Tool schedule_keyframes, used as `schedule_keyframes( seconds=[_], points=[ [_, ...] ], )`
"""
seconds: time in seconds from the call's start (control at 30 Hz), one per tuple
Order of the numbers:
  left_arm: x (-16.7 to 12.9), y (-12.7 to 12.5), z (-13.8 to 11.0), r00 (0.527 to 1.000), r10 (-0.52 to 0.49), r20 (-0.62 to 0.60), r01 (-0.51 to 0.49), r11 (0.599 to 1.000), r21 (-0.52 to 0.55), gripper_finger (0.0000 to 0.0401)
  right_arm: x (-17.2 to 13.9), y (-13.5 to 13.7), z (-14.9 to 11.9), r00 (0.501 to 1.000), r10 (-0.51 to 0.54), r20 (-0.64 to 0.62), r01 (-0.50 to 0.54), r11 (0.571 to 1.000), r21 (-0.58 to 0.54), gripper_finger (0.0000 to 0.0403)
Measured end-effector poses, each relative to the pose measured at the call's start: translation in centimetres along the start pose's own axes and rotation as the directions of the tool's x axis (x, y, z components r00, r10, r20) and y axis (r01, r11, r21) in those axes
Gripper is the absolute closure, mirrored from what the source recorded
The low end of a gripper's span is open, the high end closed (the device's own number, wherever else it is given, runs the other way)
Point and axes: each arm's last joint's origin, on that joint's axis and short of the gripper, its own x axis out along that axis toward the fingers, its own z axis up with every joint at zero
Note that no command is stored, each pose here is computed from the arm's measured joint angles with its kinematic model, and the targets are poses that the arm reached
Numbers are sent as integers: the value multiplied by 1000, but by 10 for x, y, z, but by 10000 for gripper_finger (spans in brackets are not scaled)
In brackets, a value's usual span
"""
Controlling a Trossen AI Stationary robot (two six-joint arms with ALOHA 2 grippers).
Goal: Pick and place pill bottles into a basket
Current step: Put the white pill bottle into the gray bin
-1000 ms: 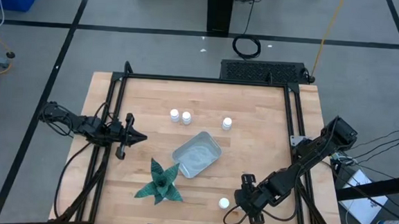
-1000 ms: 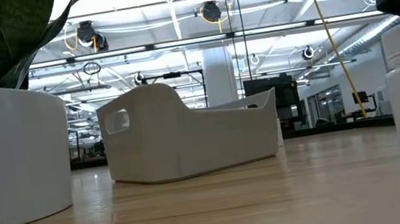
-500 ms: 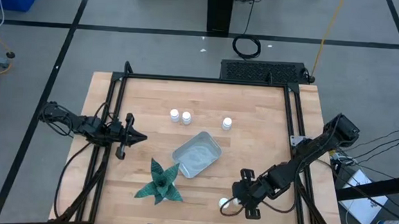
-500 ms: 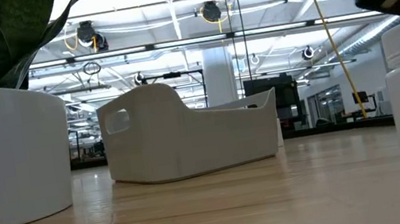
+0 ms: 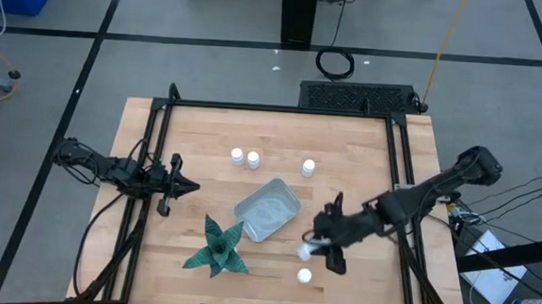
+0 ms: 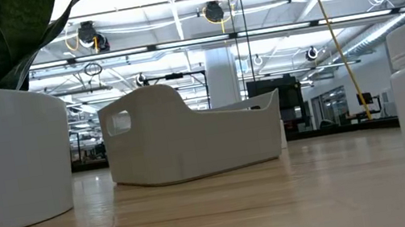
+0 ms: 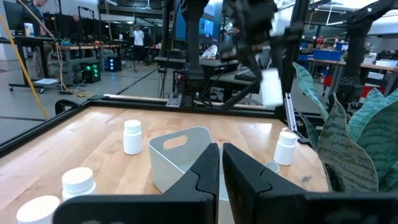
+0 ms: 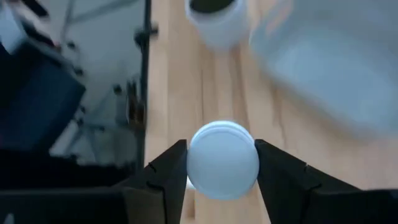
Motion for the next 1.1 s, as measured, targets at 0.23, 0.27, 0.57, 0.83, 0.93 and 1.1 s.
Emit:
schedule_keyframes(
  seconds=[0.23, 0.27, 0.57, 0.83, 0.93, 1.1],
  points=[
    [0, 0, 0, 1000, 0, 0, 0, 1000, 0, 375, -31, -8, 53, 984, 3, 177, -2, 1000, -7, 248],
    [0, 0, 0, 1000, 0, 0, 0, 1000, 0, 375, -35, -11, 59, 981, -6, 195, 6, 1000, 1, 248],
    [0, 0, 0, 1000, 1, 0, -1, 1000, 0, 375, -71, -35, 109, 927, -57, 370, 42, 998, 50, 250],
    [0, 0, 0, 1000, 0, 0, 0, 1000, 0, 375, -57, -35, 163, 922, -84, 379, 93, 996, -7, 250],
    [0, 0, 0, 1000, 1, 0, -1, 1000, 0, 375, -41, -43, 173, 953, -148, 266, 148, 989, 20, 250],
    [0, 0, 0, 1000, 0, 1, 0, 1000, 0, 375, -15, -58, 184, 980, -177, 94, 174, 984, 40, 250]
  ],
)
